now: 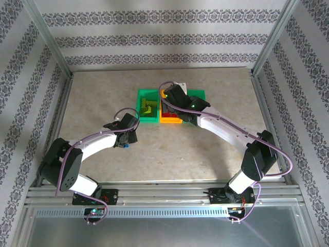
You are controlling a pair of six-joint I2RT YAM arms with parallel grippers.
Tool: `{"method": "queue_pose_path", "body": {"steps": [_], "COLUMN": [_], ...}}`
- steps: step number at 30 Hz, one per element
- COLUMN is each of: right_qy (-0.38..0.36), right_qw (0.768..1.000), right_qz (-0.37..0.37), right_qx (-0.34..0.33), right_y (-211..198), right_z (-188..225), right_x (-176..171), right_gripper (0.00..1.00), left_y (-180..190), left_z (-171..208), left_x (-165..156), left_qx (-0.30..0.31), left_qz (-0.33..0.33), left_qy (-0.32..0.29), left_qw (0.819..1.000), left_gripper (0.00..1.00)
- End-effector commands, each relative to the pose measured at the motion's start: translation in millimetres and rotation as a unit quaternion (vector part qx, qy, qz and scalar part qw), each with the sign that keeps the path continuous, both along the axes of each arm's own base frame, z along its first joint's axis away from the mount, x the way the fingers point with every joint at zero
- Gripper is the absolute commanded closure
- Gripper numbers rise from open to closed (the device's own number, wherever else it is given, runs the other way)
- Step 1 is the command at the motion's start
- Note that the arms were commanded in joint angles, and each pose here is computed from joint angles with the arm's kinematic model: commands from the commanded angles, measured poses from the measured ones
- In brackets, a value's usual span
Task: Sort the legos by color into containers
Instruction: Rotate the lego at the center of the table, then pick up the lego from the center of the table.
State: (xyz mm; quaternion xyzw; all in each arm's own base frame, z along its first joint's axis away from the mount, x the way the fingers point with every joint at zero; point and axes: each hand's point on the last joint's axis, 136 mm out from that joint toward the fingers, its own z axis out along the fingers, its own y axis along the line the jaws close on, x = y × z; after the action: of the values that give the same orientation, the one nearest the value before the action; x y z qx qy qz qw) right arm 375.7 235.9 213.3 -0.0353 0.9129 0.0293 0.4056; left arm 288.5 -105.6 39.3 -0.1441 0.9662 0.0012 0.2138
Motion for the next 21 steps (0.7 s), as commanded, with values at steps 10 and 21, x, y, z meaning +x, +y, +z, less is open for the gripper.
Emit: {"method": "queue_pose_path", "body": {"steps": [10, 21], "right_qy": [0.002, 0.000], "right_qw": [1.000, 1.000], "right_qz": [-0.010, -0.010], "right_qx": [0.009, 0.008], "right_y": [-3.6, -3.3], "right_z": [0.3, 1.8], "right_x": [-1.0, -2.1], "right_gripper": [0.02, 0.02], "left_y": [13.8, 14.2], "left_z": [-10.6, -24.6], "left_x": [-20.7, -21.2], "left_qx": [0.045, 0.058], "left_qz": [-0.015, -0.023], "left_qy": [0.036, 0.056], "left_qw": [0.998, 0.996], "left_gripper": [0.44, 0.55]}}
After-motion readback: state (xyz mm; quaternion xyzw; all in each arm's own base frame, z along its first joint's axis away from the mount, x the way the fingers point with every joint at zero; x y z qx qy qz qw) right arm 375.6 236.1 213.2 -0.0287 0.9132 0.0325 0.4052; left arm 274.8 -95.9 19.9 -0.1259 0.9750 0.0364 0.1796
